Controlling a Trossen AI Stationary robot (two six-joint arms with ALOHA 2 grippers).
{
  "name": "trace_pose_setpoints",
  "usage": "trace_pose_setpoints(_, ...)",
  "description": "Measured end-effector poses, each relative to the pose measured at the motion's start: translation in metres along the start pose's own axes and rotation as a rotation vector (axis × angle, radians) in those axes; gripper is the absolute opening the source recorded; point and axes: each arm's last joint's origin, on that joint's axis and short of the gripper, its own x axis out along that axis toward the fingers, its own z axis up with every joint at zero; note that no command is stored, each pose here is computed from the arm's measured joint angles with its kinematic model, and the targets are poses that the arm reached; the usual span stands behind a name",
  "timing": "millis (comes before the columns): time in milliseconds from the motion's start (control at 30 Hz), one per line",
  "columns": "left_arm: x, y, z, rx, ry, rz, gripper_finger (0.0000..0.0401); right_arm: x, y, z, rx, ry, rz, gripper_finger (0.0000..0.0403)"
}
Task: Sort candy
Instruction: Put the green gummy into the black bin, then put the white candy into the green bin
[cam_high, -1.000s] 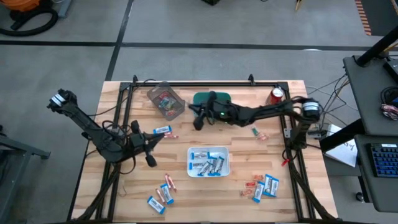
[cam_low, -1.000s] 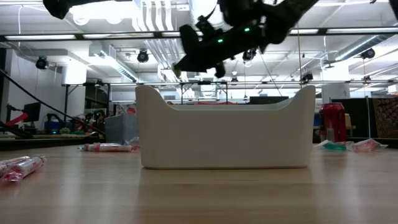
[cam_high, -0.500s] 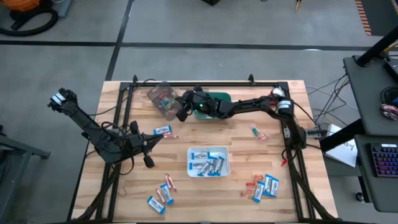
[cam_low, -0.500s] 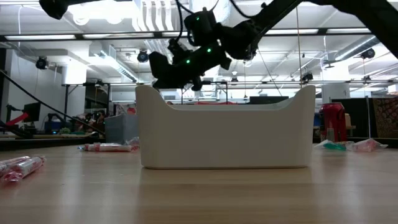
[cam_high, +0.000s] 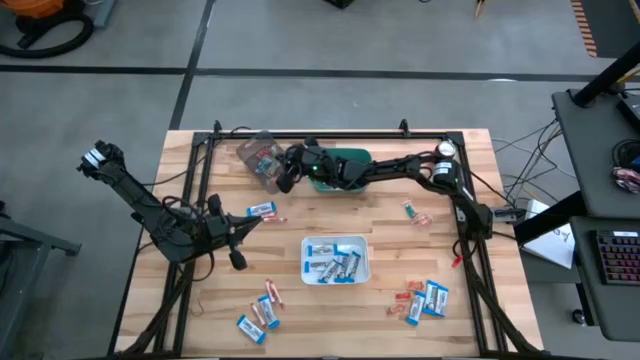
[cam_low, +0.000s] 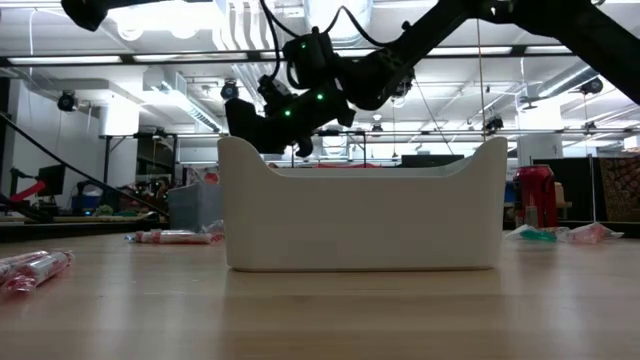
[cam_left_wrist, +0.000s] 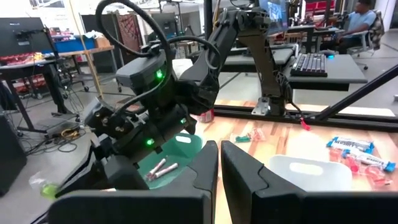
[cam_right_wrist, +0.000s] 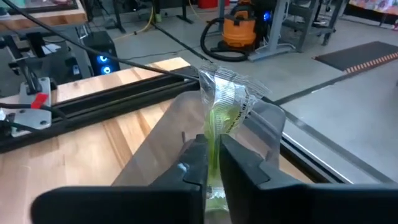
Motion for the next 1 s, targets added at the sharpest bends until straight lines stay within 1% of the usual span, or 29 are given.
trace_pose_setpoints(200,0.000,0.000,-0.001,0.004,0.003,0.000,0.0005,0.001,-0.001,-0.003,0.024,0.018,-0.003,0.0100)
trace_pose_setpoints(367,0.000,0.000,-0.001,0.003,0.003,0.000,0.0005,0.000,-0.001,-0.003,0.017,0.033,0.009,0.0137)
trace_pose_setpoints(433,0.000,0.000,-0.001,0.000,0.004,0.000,0.0005,-0.003,0.000,0.003,0.019,0.031,0.041,0.0146)
trace_pose_setpoints(533,0.000,0.000,-0.003,0.008,0.011,0.000,0.0005,-0.012,0.004,0.019,0.018,0.019,0.106,0.0154)
trace_pose_setpoints(633,0.000,0.000,-0.004,0.012,0.017,-0.002,0.0005,-0.028,0.011,0.038,-0.022,0.040,0.163,0.0154)
trace_pose_setpoints(733,0.000,-0.001,-0.005,0.018,0.020,-0.002,0.0005,-0.052,0.022,0.059,-0.097,0.085,0.196,0.0149)
trace_pose_setpoints(900,0.003,-0.006,-0.010,0.041,0.032,-0.002,0.0005,-0.107,0.040,0.094,-0.224,0.161,0.265,0.0137)
trace_pose_setpoints(1000,0.005,-0.012,-0.014,0.014,0.040,-0.023,0.0005,-0.142,0.050,0.106,-0.277,0.211,0.314,0.0130)
